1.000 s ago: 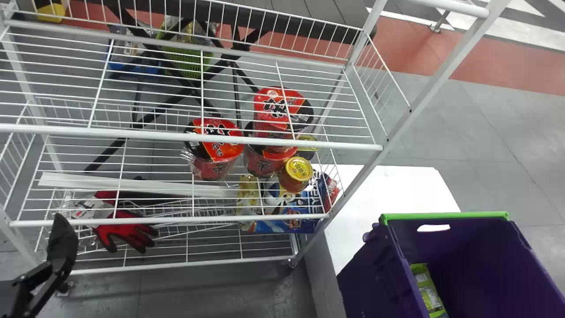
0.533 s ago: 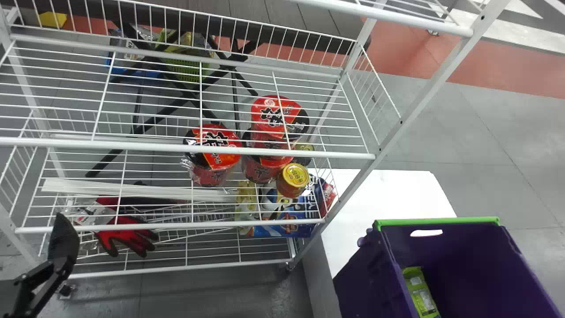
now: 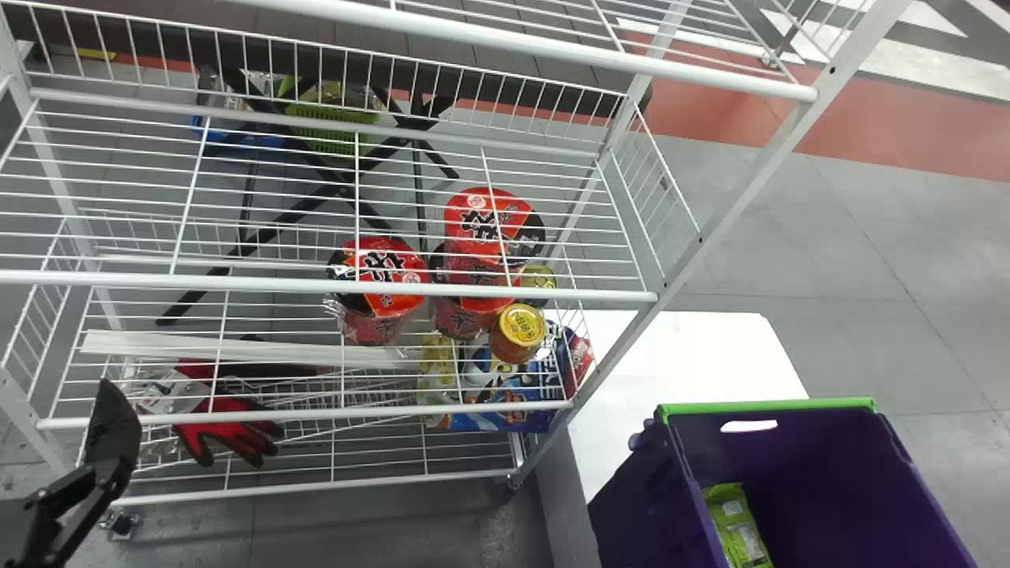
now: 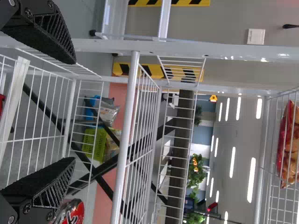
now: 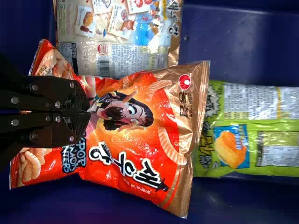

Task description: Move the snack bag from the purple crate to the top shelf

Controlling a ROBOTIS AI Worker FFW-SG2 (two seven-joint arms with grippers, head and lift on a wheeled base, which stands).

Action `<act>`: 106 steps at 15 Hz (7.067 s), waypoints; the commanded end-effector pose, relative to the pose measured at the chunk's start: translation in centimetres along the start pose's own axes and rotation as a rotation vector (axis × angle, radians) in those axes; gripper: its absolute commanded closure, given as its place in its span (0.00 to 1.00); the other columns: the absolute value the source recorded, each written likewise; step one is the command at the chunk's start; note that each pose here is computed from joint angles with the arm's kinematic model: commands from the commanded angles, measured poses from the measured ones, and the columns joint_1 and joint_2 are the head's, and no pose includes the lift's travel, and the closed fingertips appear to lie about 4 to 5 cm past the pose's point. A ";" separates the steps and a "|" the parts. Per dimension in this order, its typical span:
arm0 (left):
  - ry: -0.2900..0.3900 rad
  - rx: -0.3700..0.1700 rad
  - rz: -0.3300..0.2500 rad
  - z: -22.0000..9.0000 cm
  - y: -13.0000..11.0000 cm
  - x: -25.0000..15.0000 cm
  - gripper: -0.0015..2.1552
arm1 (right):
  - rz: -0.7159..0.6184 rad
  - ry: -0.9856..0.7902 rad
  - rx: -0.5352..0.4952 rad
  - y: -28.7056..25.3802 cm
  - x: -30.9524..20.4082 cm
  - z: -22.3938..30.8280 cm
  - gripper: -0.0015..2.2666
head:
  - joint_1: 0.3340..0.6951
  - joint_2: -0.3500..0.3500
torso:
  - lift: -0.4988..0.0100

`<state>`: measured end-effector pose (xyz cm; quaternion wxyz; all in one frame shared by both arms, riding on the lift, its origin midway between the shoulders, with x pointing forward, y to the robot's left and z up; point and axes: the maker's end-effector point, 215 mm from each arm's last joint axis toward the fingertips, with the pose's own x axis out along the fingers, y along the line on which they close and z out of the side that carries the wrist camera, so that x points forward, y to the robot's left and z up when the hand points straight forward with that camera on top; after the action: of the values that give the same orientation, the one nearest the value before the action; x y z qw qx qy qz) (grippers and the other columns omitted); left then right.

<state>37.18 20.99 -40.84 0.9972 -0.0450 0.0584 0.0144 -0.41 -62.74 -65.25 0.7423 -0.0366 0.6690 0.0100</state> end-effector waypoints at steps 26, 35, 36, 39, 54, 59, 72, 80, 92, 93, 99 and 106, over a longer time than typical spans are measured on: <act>-0.043 0.020 -0.002 2.5 -0.1 -1.0 0.03 | 0.036 -0.113 -0.035 2.5 1.0 6.8 0.68 | 1.00 0.00 | 0.46; -0.054 0.023 -0.003 3.0 -0.2 -1.0 0.04 | 0.041 -0.145 -0.031 2.7 0.8 8.5 0.68 | 1.00 0.00 | 0.53; -0.056 0.024 -0.004 3.1 -0.3 -1.0 0.04 | 0.042 -0.149 -0.029 2.7 0.8 8.6 0.68 | 1.00 0.00 | 0.54; -0.059 0.022 -0.009 3.3 -0.7 -1.1 0.04 | 0.048 -0.149 -0.029 3.0 0.9 8.6 0.68 | 1.00 0.00 | 0.56; -0.060 0.052 -0.010 3.3 -1.0 -2.6 0.03 | 0.049 -0.195 -0.049 3.3 -0.1 10.9 0.68 | 1.00 0.00 | 0.68; -0.058 0.052 -0.007 3.2 -1.0 -2.7 0.03 | 0.049 -0.188 -0.048 3.3 -0.1 10.8 0.68 | 1.00 0.00 | 0.72; -0.056 0.041 -0.027 2.3 -2.0 -2.7 0.04 | 0.043 -0.171 -0.020 1.9 -1.7 8.9 0.68 | 1.00 0.00 | 0.82; -0.058 0.040 -0.029 2.4 -2.1 -2.7 0.03 | 0.043 -0.181 -0.014 1.7 -1.9 9.0 0.68 | 1.00 0.00 | 0.88; -0.051 0.046 -0.029 1.6 -2.4 -2.7 0.03 | 0.046 -0.206 -0.032 2.4 -2.1 10.4 0.68 | 1.00 0.00 | 0.98; -0.052 0.046 -0.028 1.6 -2.4 -2.6 0.03 | 0.047 -0.205 -0.031 2.5 -2.0 10.3 0.68 | 1.00 0.00 | 0.99; -0.057 0.045 -0.030 1.8 -2.5 -2.5 0.04 | 0.048 -0.211 -0.033 2.5 -1.9 10.5 0.68 | 1.00 0.00 | 1.00; -0.041 0.053 -0.030 1.1 -2.5 -2.2 0.04 | 0.115 -0.358 0.025 4.5 -9.0 14.2 0.68 | 1.00 0.00 | 0.98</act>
<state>35.27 18.63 -39.08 0.9992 -0.0204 0.0353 -0.0007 11.13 -57.21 -58.17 0.8307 0.0231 0.5538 0.0530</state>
